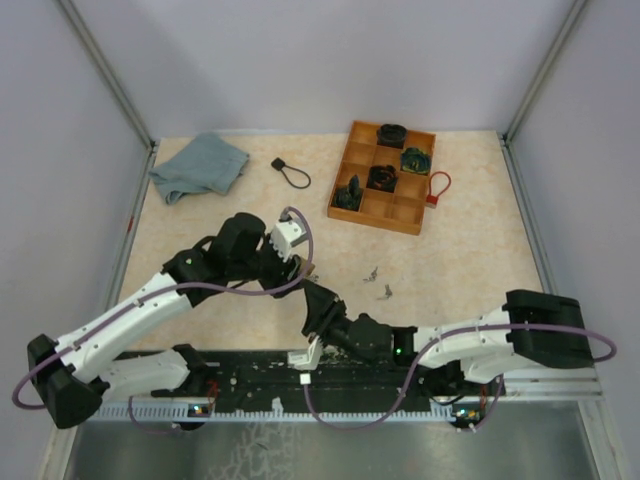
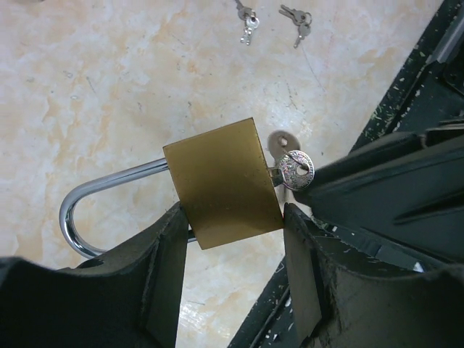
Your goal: Unlock with the key
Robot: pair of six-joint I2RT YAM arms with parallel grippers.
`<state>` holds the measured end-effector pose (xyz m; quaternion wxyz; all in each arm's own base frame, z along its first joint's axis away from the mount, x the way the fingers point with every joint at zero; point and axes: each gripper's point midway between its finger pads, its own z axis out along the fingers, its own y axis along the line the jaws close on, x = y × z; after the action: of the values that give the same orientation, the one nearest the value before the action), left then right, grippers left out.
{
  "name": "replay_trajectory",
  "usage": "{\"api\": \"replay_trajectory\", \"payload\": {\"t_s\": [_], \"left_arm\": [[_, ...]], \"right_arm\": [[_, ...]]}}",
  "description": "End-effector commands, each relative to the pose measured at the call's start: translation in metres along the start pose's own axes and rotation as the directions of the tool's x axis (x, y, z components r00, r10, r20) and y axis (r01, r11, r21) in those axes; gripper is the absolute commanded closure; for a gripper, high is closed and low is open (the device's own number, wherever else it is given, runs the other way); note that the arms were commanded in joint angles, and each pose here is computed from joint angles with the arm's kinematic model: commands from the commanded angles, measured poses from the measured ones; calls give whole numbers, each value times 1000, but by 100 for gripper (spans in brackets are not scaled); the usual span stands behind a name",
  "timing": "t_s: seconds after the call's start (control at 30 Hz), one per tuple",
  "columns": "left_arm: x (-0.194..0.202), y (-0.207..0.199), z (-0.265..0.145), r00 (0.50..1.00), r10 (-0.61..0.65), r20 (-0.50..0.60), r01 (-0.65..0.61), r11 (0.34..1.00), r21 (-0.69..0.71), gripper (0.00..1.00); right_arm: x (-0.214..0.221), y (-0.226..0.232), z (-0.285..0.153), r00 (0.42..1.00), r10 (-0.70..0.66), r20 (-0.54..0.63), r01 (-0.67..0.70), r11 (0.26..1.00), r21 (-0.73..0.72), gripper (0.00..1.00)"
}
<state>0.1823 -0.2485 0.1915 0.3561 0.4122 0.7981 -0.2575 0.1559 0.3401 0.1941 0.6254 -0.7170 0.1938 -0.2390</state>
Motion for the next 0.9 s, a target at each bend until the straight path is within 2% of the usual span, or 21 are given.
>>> {"api": "replay_trajectory", "payload": {"t_s": [0.0,0.17,0.3,0.37,0.5,0.6,0.73,0.87], "left_arm": [[-28,13,-3,992,24,125,-13,996,-83,100],[-26,28,-5,991,23,133,-1,986,-167,100],[-21,38,-5,989,58,137,-27,975,-219,100],[-19,42,-6,986,90,137,-55,970,-237,100],[-23,40,-10,973,157,169,-115,965,-234,100],[-29,36,-13,957,207,204,-161,961,-223,100],[-39,32,-18,929,261,262,-204,953,-225,100],[-45,27,-20,916,277,291,-217,951,-220,100]], "right_arm": [[-11,-26,-8,981,168,101,-174,983,52,59],[-17,-35,-23,919,348,187,-357,934,19,52],[-8,-48,-35,799,564,207,-577,817,0,49],[4,-61,-43,697,679,230,-701,713,22,45],[16,-77,-54,431,845,316,-890,457,-7,42],[33,-77,-55,291,908,301,-954,300,19,39],[52,-74,-47,69,968,242,-998,66,24,35],[63,-65,-38,-110,970,218,-994,-111,-9,36]]}}
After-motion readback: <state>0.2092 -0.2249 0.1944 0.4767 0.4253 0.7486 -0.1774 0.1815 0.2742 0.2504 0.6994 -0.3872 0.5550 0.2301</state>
